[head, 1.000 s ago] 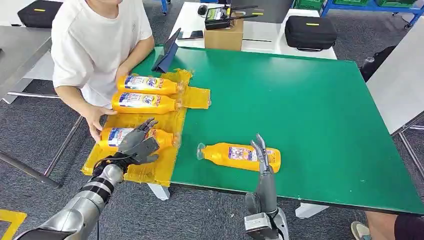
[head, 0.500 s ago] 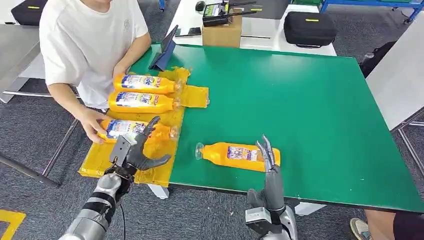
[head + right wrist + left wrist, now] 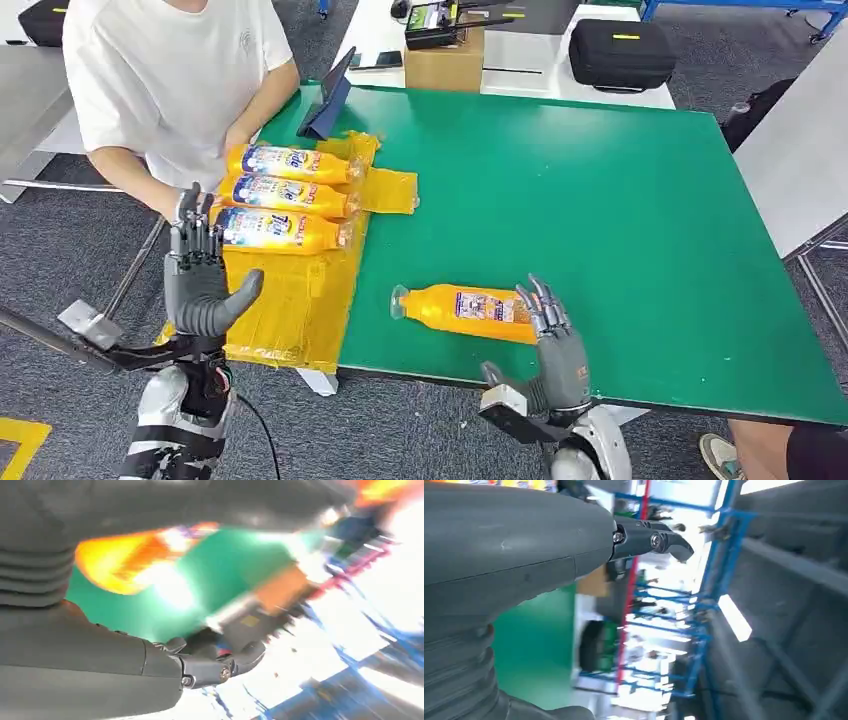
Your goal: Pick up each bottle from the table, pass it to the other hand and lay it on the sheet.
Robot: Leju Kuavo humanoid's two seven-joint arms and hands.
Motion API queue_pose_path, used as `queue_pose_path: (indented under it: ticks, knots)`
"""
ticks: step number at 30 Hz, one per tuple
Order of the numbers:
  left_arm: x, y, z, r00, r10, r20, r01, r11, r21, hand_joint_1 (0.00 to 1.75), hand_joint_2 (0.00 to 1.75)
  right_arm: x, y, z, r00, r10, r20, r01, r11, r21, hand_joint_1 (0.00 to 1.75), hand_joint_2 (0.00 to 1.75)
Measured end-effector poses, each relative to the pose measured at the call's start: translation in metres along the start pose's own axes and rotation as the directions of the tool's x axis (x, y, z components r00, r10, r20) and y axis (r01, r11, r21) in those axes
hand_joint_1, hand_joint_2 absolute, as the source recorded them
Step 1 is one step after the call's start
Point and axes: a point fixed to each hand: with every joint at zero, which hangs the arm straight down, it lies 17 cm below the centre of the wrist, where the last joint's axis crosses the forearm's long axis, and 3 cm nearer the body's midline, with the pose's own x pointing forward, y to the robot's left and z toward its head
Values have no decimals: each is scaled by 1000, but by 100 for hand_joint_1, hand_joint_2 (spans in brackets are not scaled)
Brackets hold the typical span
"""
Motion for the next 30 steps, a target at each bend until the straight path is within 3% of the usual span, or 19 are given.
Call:
queue_pose_path:
  ticks: [7,17,21,30]
  knots:
    - [25,-4,5,998,7,58,-8,1000,11,0,175,-50,9,12,991,87,-98,-76,991,108,0,175]
    - [32,-10,8,998,-9,69,9,1000,1,0,175,-74,17,20,975,180,-129,-155,970,185,0,175]
    - [30,-15,6,998,-18,67,19,1000,-14,0,175,-82,15,8,968,218,-122,-192,961,198,0,175]
    - [16,-26,-8,998,9,56,-7,999,-37,0,175,-85,18,-53,953,299,-55,-279,932,231,0,175]
